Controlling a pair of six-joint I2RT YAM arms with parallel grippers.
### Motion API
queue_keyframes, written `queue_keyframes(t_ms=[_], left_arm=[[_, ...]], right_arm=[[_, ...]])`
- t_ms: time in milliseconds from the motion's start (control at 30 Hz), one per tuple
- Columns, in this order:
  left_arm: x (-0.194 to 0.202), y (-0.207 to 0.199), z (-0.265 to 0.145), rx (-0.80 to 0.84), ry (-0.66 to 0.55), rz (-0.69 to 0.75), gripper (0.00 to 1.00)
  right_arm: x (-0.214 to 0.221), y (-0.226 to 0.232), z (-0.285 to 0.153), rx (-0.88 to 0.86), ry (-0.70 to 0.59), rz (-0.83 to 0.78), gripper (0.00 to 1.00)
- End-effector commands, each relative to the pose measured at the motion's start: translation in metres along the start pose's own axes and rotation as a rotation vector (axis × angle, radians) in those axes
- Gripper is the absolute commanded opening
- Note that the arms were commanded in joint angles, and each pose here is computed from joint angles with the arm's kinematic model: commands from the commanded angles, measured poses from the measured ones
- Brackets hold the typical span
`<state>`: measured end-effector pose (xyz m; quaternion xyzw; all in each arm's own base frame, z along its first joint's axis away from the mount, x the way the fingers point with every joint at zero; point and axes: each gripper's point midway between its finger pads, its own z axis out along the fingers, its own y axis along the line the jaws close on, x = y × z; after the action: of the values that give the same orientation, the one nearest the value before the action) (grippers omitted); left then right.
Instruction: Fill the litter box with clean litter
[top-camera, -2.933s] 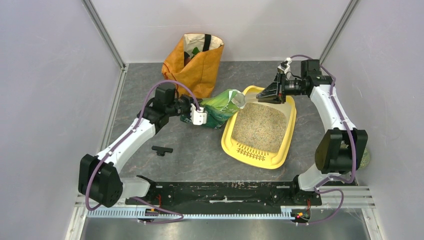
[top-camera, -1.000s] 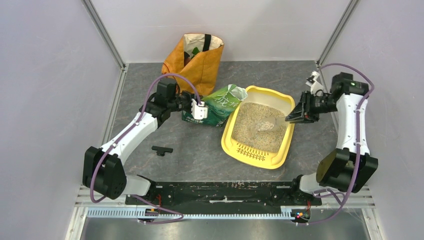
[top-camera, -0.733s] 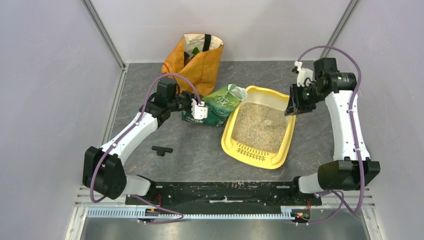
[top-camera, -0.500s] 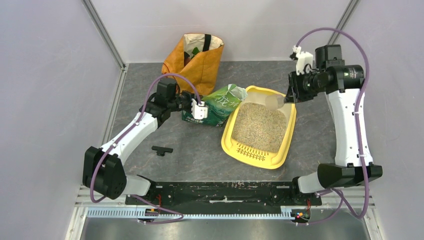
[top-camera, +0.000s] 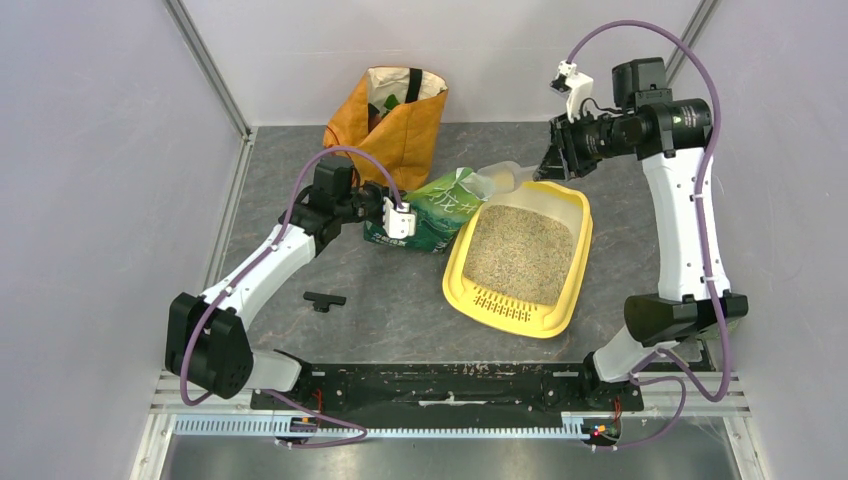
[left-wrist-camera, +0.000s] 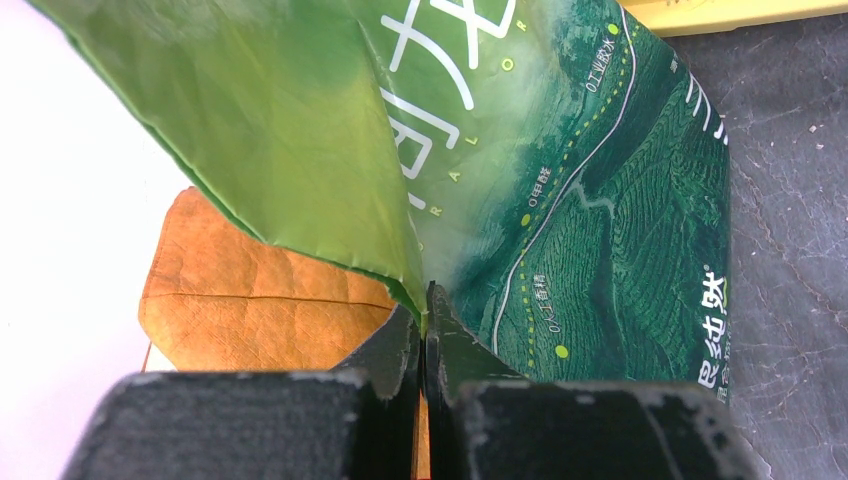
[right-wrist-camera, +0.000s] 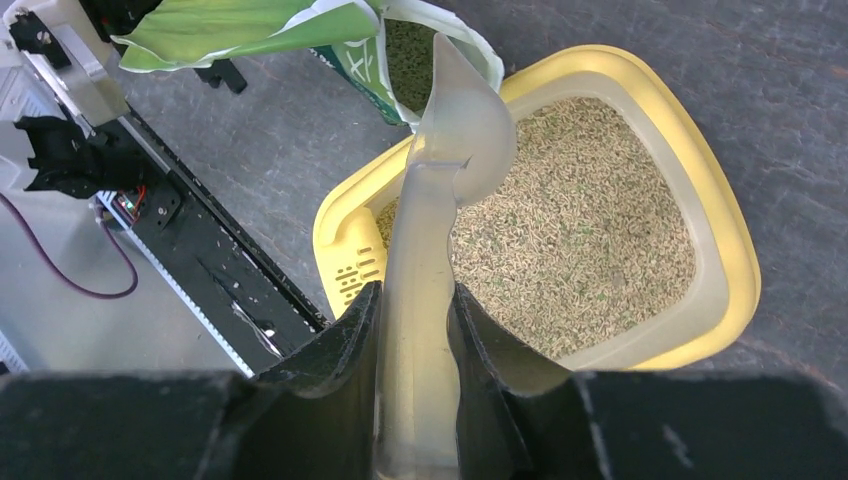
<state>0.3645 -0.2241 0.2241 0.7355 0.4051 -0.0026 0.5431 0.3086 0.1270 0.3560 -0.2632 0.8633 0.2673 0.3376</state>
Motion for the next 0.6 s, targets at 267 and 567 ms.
queue_keyframes(t_ms=[267,567], left_arm=[[-0.038,0.062,-0.023,-0.200,-0.081,0.203,0.02],[-0.037,0.068,-0.027,-0.225,-0.059,0.209,0.02]], right_arm=[[-0.004,-0.006,0.044,0.019,0.083,-0.187,0.00],[0.003,-0.004,0.090,0.005,0.178,-0.159,0.00]])
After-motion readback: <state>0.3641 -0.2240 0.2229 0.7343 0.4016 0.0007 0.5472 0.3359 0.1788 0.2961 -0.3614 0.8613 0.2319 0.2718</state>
